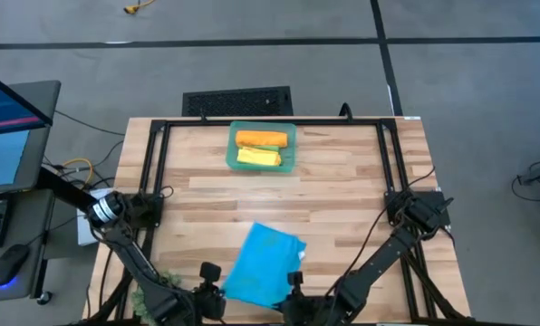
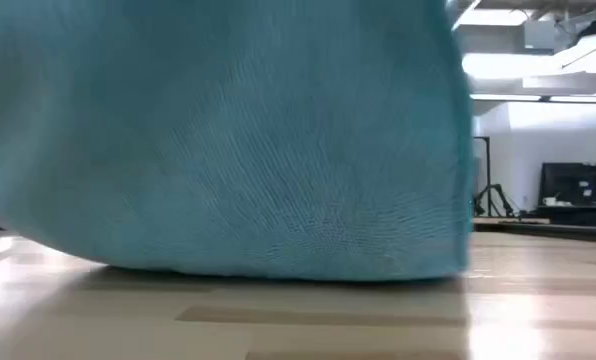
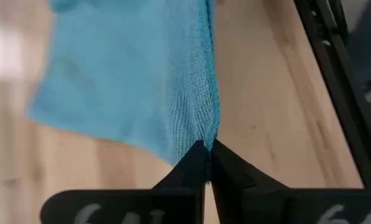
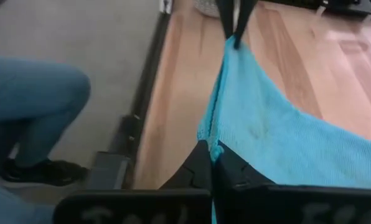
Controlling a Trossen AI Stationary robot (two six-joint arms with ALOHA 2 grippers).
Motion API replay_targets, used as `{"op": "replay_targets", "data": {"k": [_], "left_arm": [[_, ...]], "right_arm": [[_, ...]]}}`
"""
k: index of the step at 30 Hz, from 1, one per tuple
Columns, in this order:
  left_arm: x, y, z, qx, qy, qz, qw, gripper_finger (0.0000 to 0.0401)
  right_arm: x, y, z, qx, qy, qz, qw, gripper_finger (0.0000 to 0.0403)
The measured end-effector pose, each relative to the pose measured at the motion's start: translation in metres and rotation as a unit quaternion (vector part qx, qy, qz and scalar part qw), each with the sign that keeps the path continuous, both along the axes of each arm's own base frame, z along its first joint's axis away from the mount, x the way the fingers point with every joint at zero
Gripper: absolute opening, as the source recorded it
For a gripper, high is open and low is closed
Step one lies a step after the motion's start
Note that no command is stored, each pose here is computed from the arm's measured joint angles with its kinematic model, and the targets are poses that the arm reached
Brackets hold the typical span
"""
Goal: Roll microfiber towels into tight, uniform cylinder then place into a basket
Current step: Fold the blue towel
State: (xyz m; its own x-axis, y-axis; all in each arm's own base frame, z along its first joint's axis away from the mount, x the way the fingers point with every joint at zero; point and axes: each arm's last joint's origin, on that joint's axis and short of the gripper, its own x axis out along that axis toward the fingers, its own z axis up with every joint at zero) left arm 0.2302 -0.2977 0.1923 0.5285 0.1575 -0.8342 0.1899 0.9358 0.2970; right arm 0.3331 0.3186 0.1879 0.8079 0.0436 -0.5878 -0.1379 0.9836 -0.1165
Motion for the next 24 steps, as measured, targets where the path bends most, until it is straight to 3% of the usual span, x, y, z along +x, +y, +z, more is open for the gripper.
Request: {"op": "replay_targets", "data": {"k": [7,16,24], "left_arm": [[0.007,0.007,0.017,0.08,-0.04,0.001,0.996,0.0001],[0.036,0.051,0.018,0.176,-0.022,0.053,0.983,0.0001],[0.065,0.084,0.019,0.189,-0.018,0.099,0.977,0.0]], "right_arm": [[-0.002,-0.002,-0.002,0.034,0.016,-0.039,0.999,0.0014],[-0.012,-0.015,-0.011,0.002,0.03,-0.15,0.988,0.0012],[-0.024,-0.034,-0.018,-0.04,0.059,-0.24,0.968,0.0007]]}}
